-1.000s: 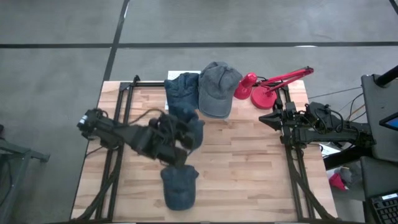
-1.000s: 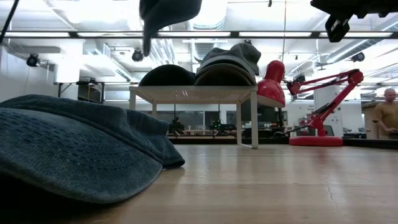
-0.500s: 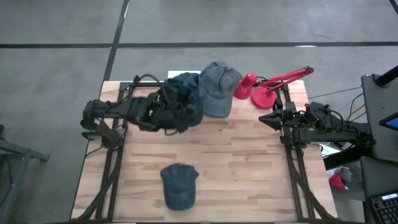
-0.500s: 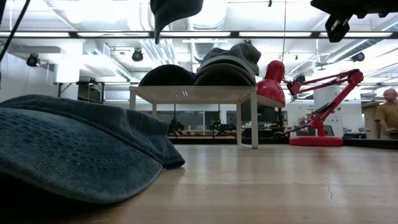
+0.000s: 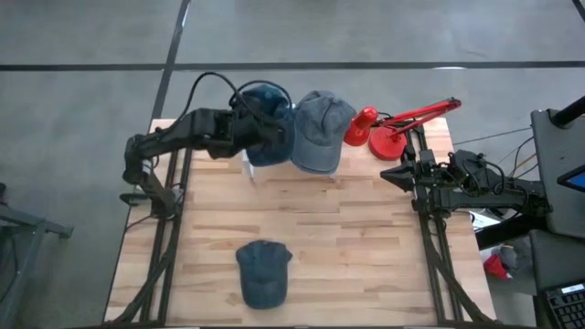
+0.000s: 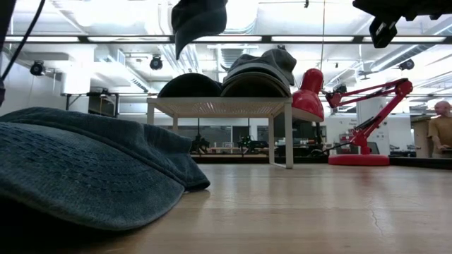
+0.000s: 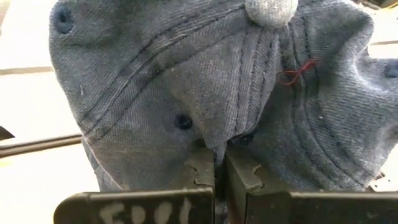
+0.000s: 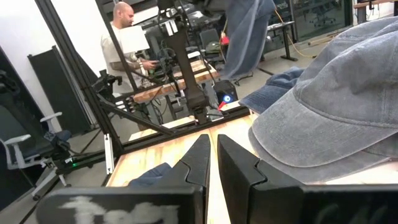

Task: Pick & Place hat
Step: Stack the left black cap on top of the other blue cap on the shelf

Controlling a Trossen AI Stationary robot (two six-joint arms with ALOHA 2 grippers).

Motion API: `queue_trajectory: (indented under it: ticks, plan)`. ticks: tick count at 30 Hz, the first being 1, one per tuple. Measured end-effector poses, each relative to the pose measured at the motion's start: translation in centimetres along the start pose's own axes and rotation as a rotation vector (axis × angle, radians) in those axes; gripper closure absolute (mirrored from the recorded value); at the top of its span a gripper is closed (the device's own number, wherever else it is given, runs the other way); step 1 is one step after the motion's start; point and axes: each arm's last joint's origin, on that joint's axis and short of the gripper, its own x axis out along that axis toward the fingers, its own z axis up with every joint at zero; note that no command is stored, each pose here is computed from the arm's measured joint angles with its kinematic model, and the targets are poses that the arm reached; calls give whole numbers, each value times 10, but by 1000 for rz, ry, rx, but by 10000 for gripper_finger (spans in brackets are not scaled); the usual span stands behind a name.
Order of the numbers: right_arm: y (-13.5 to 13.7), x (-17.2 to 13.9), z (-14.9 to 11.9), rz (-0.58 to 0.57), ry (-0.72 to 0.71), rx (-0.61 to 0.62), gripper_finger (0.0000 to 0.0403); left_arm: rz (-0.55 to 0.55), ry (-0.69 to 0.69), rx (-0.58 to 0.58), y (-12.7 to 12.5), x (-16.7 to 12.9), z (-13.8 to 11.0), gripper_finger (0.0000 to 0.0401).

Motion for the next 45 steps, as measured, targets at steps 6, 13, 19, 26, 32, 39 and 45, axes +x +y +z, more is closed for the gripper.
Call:
queue_trajectory:
  ticks: [6, 13, 19, 26, 32, 39, 45]
  plan:
    - [0, 0, 0, 0, 0, 0, 374, 28, 29, -46, 9, 14, 12, 396]
    - [0, 0, 0, 0, 0, 0, 374, 34, 112, -98, 19, 32, 23, 396]
    - [0, 0, 0, 0, 0, 0, 374, 48, 200, -132, 26, 51, 32, 396]
    - [0, 0, 0, -1, 1, 2, 374, 93, 258, -126, 33, 54, 46, 396]
    - [0, 1, 0, -2, 4, 1, 374, 133, 332, -110, 31, 67, 41, 396]
    - [-1, 1, -3, -11, 31, 5, 374, 159, 370, -99, 27, 82, 35, 396]
    - [-1, 1, -3, -13, 36, 5, 374, 177, 377, -102, 24, 90, 33, 396]
